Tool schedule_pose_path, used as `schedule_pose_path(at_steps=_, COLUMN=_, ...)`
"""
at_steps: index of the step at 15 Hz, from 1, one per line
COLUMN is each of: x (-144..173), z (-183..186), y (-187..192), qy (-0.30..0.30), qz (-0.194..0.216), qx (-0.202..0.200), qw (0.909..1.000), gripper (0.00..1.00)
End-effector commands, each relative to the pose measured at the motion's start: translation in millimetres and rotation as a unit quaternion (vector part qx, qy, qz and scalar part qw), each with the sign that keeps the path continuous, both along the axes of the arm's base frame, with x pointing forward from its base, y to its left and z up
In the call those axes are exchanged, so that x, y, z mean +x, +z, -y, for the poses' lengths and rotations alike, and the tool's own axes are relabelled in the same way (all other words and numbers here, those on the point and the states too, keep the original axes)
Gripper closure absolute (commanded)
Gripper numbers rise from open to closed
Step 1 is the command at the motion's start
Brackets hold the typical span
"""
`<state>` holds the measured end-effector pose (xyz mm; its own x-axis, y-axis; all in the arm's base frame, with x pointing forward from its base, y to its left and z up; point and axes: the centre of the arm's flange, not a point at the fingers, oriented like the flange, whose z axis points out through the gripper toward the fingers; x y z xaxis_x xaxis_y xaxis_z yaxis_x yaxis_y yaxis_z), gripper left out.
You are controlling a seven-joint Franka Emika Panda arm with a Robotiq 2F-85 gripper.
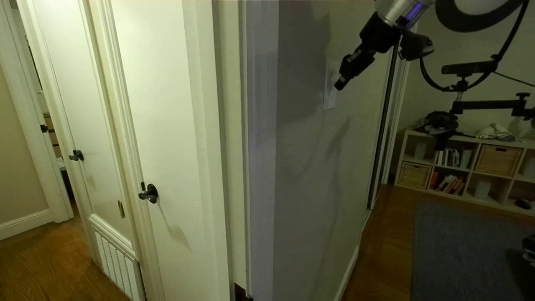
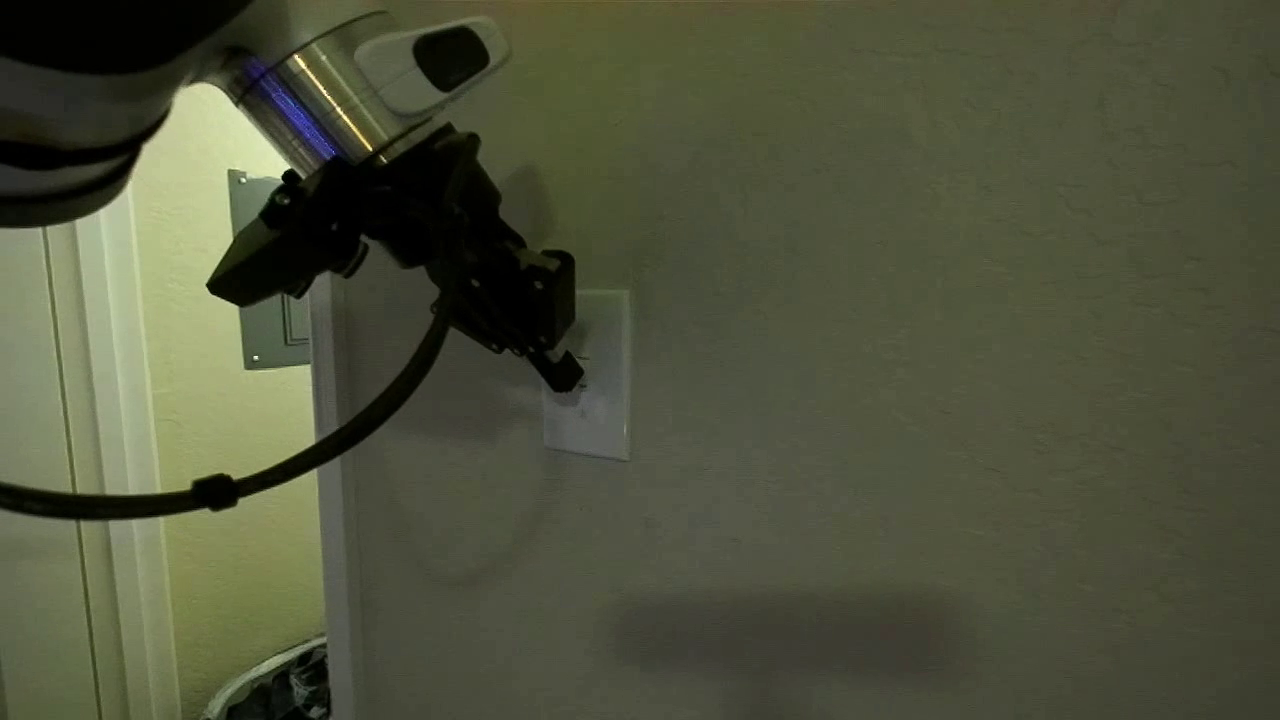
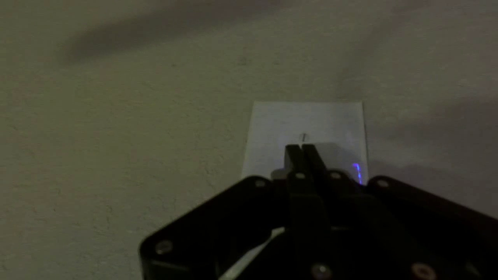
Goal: Switch on the light
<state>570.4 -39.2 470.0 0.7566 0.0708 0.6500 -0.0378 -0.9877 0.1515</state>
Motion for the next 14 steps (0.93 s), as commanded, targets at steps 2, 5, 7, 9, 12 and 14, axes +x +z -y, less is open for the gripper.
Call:
schedule_pose_path(at_steps=2, x=-27.0, z=-22.8, y=-8.6, qy=0.003, qz=-0.047, qx=0.01, qw=0.9988, gripper=0.95)
schedule_pose_path(at_steps=5, x=-48.0, z=-34.4, y=-37.8, qy=0.003, qz=-0.122, qx=0.02, qw=0.9923, gripper=0.95)
schedule_pose_path(at_steps=7, x=-61.9, z=-41.2, y=-54.4, qy=0.006, qz=-0.169, qx=0.03, qw=0.9852, gripper=0.94)
schedule_pose_path(at_steps=9, x=-75.2, z=-48.6, y=-68.1, qy=0.009, qz=-0.213, qx=0.041, qw=0.9762, gripper=0.95)
schedule_pose_path(at_steps=12, x=-91.9, z=-58.4, y=-84.0, qy=0.017, qz=-0.274, qx=0.055, qw=0.9599, gripper=0.95)
schedule_pose_path(at_steps=14, x=-101.1, z=-63.3, y=-89.5, qy=0.022, qz=-0.301, qx=0.058, qw=0.9516, gripper=0.94)
